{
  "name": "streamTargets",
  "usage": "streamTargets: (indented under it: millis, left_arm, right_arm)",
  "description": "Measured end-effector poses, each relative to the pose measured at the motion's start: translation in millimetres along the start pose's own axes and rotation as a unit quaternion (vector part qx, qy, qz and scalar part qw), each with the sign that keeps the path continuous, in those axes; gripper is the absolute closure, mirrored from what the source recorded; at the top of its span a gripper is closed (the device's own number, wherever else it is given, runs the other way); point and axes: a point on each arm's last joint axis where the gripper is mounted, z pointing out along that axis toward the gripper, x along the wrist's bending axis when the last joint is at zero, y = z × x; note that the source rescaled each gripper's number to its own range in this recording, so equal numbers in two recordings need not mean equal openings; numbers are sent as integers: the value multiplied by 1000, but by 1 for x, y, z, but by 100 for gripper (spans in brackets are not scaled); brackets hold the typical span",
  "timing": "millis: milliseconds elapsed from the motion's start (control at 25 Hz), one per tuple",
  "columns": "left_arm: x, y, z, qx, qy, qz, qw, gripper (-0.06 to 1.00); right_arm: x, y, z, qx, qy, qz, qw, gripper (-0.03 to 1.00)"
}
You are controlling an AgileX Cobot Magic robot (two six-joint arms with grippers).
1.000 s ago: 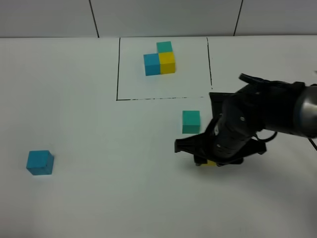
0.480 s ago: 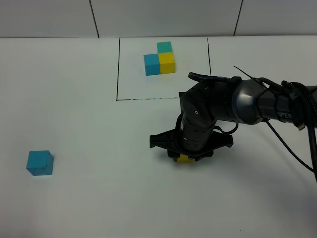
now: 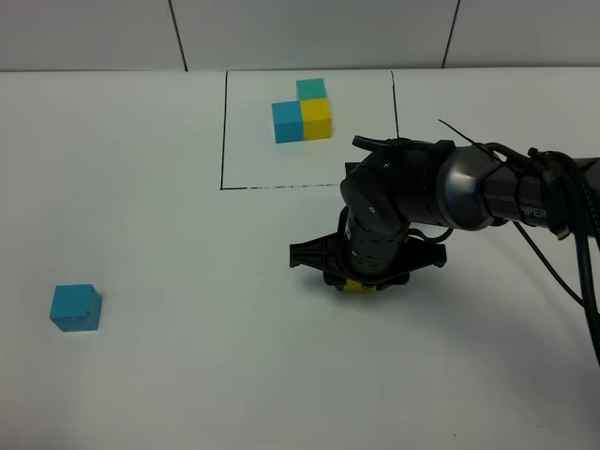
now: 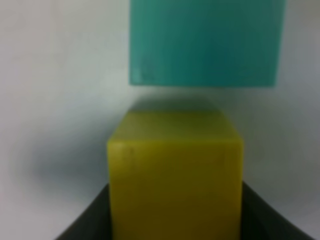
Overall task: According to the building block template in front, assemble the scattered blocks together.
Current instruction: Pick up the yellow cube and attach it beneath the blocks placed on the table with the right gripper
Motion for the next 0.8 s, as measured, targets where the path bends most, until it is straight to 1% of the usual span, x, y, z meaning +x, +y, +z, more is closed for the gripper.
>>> streamTargets:
  millis: [800]
  left_arm:
    - [0,0,0,0,0,0,1000,19]
  right_arm:
    - [-2,2,8,1,-6,-18,1000,95]
